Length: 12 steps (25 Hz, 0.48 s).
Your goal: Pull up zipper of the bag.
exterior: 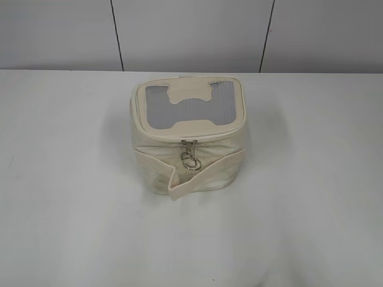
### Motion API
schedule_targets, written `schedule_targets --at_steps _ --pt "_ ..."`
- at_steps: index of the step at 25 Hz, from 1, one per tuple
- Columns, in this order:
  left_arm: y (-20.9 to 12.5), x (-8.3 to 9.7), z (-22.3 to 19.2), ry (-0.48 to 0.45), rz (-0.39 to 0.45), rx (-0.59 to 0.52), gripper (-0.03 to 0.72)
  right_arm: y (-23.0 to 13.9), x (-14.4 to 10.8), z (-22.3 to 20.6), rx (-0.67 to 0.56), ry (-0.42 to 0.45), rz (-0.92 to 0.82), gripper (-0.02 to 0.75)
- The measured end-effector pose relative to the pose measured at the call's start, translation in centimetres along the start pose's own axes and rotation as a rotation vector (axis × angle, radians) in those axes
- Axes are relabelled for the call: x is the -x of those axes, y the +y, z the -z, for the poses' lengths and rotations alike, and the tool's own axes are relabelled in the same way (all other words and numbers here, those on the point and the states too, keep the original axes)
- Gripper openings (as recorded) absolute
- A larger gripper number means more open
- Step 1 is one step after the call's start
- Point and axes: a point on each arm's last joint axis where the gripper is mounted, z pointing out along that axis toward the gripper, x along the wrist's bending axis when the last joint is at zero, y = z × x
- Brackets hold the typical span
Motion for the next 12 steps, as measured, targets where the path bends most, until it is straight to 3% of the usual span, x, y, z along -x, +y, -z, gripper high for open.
schedule_targets --at_steps 12 --pt "0.05 -0.08 -0.03 0.018 0.002 0.007 0.242 0.02 0.00 0.02 0.004 -0.005 -0.004 0.445"
